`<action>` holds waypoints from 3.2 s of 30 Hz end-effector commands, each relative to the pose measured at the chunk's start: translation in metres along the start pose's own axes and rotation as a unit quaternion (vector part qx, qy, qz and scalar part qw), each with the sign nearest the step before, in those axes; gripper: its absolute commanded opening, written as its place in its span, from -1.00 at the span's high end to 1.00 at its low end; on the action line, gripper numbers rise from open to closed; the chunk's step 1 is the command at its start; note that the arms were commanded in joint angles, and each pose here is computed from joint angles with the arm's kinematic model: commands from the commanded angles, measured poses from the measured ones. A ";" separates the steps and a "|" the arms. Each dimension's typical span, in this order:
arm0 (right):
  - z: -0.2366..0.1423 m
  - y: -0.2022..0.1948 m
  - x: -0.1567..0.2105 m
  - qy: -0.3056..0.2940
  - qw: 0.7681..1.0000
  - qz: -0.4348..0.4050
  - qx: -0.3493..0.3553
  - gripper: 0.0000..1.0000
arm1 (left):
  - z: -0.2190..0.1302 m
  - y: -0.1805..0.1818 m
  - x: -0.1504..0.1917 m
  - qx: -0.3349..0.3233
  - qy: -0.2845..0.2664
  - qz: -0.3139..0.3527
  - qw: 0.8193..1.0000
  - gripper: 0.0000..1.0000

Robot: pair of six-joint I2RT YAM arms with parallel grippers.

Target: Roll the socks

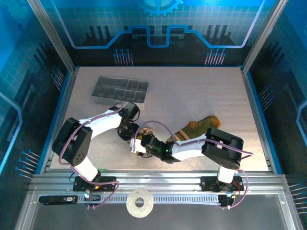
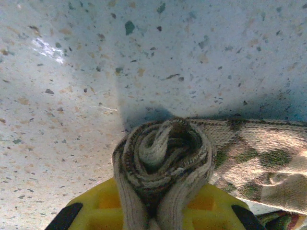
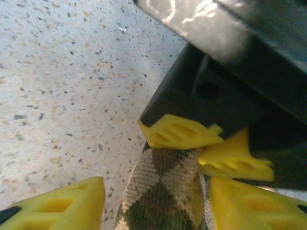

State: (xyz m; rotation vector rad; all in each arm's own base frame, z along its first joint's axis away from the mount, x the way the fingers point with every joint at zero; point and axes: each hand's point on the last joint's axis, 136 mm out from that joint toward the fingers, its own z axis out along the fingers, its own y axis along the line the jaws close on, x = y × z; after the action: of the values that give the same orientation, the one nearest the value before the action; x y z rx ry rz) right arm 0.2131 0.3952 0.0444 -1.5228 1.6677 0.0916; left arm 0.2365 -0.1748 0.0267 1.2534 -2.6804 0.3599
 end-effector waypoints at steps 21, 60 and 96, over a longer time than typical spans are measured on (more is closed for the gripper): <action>-0.002 0.051 0.115 0.145 0.944 0.241 -0.173 1.00 | -0.038 0.010 -0.018 0.063 -0.012 -0.067 0.996 -0.60; -0.002 0.050 0.185 0.198 0.805 0.500 -0.252 1.00 | 0.046 0.033 -0.002 0.000 -0.016 0.057 0.998 0.13; -0.010 -0.030 0.031 0.014 0.996 0.079 0.041 -0.17 | 0.035 0.042 0.010 -0.078 0.018 0.049 0.996 0.82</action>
State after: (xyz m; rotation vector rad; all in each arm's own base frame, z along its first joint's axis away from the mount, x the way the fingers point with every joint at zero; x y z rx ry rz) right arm 0.2268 0.3576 0.0502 -1.3311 1.7849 0.1877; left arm 0.2626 -0.2093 0.0251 1.0364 -2.8286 0.6207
